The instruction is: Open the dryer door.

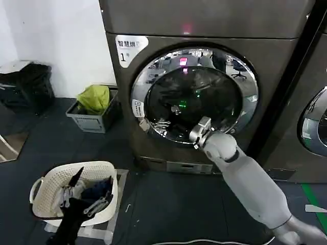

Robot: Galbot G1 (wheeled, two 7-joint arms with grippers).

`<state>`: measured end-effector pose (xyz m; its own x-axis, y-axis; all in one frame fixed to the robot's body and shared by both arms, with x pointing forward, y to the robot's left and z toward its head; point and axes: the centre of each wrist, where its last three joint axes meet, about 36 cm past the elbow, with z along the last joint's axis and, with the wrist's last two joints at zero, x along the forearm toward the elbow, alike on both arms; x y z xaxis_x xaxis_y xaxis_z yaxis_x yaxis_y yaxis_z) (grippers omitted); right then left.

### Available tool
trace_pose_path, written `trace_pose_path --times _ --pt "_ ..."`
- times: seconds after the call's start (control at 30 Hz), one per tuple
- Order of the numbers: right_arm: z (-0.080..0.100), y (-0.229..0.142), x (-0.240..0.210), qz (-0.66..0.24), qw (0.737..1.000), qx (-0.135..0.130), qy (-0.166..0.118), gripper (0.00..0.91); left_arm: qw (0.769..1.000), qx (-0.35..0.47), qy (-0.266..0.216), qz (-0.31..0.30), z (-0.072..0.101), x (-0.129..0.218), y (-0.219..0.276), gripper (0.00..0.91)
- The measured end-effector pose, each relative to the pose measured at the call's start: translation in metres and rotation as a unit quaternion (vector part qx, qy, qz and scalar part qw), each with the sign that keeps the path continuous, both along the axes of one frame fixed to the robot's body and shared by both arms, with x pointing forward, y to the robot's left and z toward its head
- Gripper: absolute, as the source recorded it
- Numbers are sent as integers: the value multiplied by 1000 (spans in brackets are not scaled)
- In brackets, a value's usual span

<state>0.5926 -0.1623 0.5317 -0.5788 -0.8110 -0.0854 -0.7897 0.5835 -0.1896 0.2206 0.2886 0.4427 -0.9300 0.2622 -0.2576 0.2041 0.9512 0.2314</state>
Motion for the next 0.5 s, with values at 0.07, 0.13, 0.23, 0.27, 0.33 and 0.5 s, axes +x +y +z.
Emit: trace_pose_path --times 0.07,0.13,0.23,0.27,0.33,0.5 --pt "0 3 2 1 1000 -1 1 907 1000 0 0 0 0 0 0 907" --pt "0 6 3 3 1000 -2 1 907 1000 0 -1 0 0 0 0 907" --pt "-1 10 5 5 1000 -4 3 907 1000 -1 0 0 0 0 0 907" --pt "-2 11 6 5 1000 -4 3 907 1000 -1 0 0 -1 0 0 907" --pt "-3 14 7 6 1000 -6 5 907 1000 -1 0 1 -1 0 0 907" --pt "-5 20 12 9 1000 -10 8 907 1000 -1 0 1 -1 0 0 907"
